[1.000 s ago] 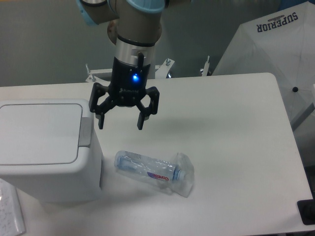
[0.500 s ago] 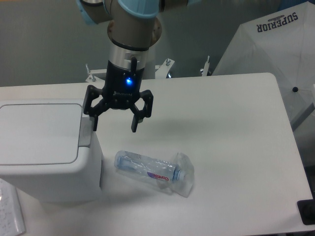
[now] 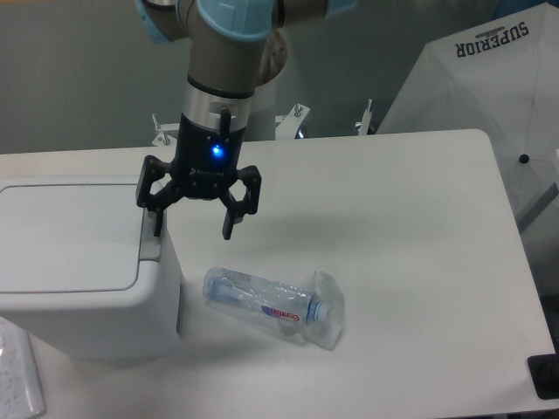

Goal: Open the trash can
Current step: 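Push the trash can lid with the gripper to swing it open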

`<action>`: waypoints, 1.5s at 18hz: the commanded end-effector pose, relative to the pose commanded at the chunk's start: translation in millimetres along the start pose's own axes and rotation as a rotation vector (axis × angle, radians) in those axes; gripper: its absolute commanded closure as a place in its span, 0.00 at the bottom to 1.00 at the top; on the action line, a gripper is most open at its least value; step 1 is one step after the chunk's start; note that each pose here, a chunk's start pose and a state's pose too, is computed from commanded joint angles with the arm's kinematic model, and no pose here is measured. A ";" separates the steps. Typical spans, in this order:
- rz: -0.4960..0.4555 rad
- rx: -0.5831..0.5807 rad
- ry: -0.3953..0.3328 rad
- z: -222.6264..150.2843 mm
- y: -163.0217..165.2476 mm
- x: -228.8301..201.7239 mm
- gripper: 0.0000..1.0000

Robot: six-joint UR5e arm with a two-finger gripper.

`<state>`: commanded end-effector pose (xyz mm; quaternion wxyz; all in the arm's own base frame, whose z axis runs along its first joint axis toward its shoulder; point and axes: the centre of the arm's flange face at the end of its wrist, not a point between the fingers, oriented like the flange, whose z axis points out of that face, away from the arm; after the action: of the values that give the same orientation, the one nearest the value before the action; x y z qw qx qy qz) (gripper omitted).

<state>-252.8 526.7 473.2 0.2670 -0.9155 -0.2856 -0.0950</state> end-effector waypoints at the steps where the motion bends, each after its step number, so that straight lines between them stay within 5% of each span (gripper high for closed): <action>1: -0.001 -0.001 0.000 0.9 -0.1 -0.4 0.00; 22: -0.002 -0.004 0.000 5.5 -5.1 -2.6 0.00; 27: 0.047 0.112 -0.018 -45.3 -45.1 9.2 0.00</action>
<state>-272.1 537.8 533.8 0.3173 -0.9064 -0.2712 -0.0645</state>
